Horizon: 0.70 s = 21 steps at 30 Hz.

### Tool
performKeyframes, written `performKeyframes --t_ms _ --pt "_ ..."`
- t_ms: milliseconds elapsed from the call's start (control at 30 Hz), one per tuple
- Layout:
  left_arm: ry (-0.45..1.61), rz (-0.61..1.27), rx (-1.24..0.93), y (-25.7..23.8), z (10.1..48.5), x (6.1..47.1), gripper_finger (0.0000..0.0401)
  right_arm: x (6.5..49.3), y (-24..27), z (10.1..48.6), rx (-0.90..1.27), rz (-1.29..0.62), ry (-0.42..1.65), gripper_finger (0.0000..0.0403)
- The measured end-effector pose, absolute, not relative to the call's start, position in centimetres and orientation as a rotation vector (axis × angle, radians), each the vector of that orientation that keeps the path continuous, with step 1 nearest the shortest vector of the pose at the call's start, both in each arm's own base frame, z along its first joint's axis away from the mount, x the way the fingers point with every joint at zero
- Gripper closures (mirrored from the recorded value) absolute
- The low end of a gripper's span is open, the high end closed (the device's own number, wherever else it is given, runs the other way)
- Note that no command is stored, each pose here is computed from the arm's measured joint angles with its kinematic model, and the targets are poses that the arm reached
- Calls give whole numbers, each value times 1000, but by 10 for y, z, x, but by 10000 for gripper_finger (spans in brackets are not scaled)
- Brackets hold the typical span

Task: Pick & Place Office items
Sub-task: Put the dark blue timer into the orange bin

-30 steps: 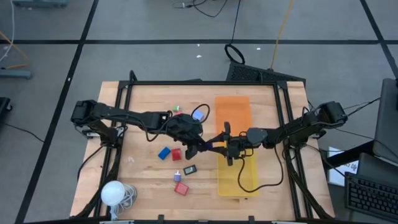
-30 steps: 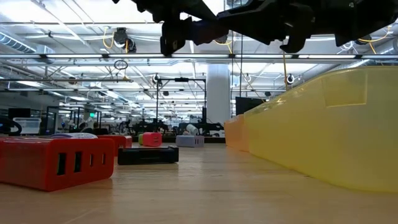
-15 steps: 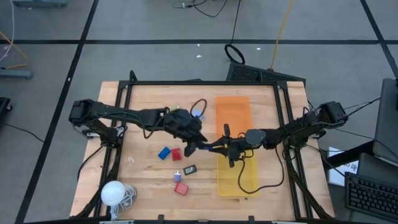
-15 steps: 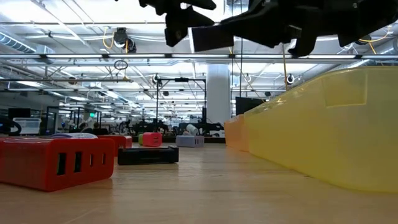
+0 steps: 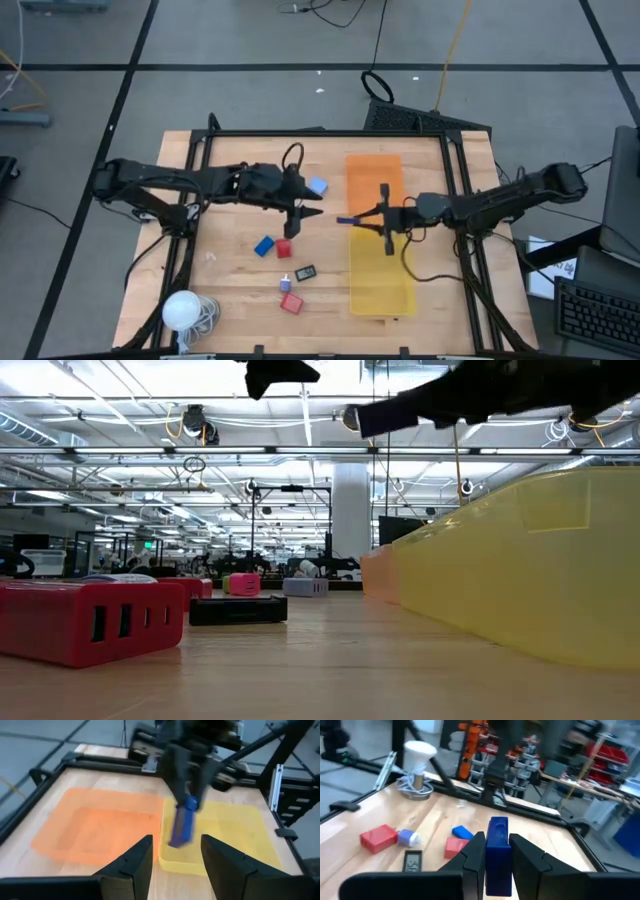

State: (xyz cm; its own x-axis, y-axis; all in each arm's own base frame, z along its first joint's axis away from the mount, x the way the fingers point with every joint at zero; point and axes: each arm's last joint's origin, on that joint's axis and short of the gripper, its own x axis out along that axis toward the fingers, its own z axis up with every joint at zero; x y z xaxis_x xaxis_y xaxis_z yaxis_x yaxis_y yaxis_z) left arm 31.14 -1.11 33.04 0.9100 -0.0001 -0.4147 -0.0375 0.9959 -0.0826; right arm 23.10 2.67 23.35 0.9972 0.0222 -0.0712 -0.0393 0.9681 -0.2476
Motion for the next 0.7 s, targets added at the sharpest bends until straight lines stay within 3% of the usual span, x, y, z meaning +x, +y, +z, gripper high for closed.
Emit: performKeyframes --t_ms 333,700 --pt "275 60 -71 0 268 307 231 197 -10 198 -85 -230 140 347" --pt "202 283 -242 32 221 286 231 168 -39 154 39 -407 179 347"
